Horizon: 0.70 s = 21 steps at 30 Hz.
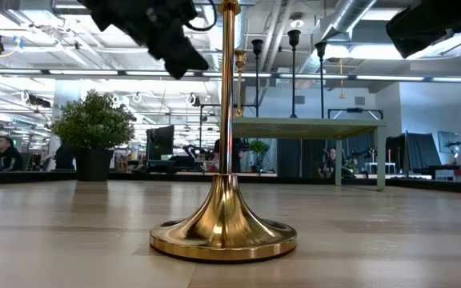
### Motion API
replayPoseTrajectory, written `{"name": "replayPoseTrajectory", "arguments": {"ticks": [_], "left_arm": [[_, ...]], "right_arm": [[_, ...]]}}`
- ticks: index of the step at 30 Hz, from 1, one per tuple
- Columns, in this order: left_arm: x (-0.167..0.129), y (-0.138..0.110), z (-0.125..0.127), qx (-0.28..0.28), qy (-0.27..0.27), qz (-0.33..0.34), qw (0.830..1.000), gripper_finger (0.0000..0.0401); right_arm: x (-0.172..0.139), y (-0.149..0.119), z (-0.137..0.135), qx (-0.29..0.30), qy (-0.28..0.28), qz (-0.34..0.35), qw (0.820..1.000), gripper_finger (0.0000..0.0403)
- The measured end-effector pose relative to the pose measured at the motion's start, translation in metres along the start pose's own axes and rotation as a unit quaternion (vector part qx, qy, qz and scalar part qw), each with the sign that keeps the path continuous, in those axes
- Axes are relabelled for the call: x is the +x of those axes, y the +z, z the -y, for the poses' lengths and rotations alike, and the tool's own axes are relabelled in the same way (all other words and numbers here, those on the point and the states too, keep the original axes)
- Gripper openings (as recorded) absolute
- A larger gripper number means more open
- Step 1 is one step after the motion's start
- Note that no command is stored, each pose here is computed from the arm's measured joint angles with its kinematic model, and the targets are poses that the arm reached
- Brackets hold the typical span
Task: Pick & Place candle stick holders
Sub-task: Put the gold candle holder on the shelf
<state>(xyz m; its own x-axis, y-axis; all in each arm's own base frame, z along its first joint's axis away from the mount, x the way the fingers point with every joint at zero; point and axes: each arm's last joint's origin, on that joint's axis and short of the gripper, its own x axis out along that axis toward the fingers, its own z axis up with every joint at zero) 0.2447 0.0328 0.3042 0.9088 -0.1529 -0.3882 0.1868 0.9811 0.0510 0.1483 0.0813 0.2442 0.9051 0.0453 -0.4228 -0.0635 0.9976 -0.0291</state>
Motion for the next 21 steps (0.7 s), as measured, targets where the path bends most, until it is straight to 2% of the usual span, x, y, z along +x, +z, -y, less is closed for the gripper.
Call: {"name": "replayPoseTrajectory", "arguments": {"ticks": [2, 6, 9, 17, 21], "left_arm": [[0.007, -0.006, 0.016, 0.019, -0.027, 0.014, 0.999, 0.0009], [0.014, -0.022, 0.054, 0.104, -0.083, 0.027, 0.991, 0.0005], [0.014, -0.034, 0.075, 0.133, -0.091, 0.023, 0.987, 0.0005], [0.001, -0.054, 0.102, 0.126, -0.096, 0.027, 0.987, 0.0004], [-0.01, -0.057, 0.113, 0.105, -0.122, 0.039, 0.986, 0.0004]], "right_arm": [[0.0, 0.0, 0.0, 0.0, 0.0, 0.0, 1.0, 0.0], [0.004, -0.002, -0.002, -0.005, -0.001, -0.009, 1.0, 0.0], [0.015, -0.002, -0.004, -0.003, -0.007, -0.013, 1.0, 0.0], [0.052, -0.008, -0.01, 0.0, -0.032, -0.03, 0.999, 0.0], [0.064, -0.014, -0.017, 0.0, -0.003, -0.048, 0.999, 0.0]]}}
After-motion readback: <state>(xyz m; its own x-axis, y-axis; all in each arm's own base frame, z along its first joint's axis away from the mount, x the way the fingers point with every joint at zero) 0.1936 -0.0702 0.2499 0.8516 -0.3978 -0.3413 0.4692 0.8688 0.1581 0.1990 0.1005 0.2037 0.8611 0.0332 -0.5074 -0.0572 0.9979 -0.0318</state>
